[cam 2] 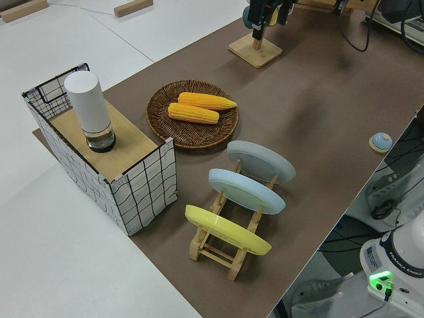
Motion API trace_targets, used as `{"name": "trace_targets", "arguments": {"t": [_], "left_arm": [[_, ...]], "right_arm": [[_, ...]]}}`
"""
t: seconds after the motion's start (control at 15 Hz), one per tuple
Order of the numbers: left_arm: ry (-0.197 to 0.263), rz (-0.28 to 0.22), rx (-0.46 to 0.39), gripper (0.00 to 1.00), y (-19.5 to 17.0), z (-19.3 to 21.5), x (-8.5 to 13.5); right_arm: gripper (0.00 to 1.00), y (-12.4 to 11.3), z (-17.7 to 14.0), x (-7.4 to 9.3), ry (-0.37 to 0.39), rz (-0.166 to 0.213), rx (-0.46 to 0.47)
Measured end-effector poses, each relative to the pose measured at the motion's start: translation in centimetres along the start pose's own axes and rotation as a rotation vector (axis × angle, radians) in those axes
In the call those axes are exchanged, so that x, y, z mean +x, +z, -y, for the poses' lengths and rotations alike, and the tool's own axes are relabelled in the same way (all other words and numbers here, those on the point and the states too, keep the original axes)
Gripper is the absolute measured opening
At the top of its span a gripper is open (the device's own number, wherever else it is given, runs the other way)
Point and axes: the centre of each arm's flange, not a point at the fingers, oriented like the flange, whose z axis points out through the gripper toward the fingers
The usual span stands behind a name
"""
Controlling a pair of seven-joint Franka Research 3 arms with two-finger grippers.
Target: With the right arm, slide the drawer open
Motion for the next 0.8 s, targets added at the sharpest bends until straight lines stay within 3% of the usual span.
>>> {"name": "trace_targets", "arguments": {"t": [0.2,0.53,0.8], "left_arm": [[0.0,0.0,0.0,1.0,0.0,0.0,0.0],[0.0,0.0,0.0,1.0,0.0,0.0,0.0],[0.0,0.0,0.0,1.0,0.0,0.0,0.0]], "right_arm": [[0.98,0.1,-4.6,-0.1,0.072,0.061,0.128],[0.98,1.2,-15.9,-1.4,0.211,0.164,0.403],[0.99,4.4,-24.5,-3.2,0.264,0.221,0.607]]}}
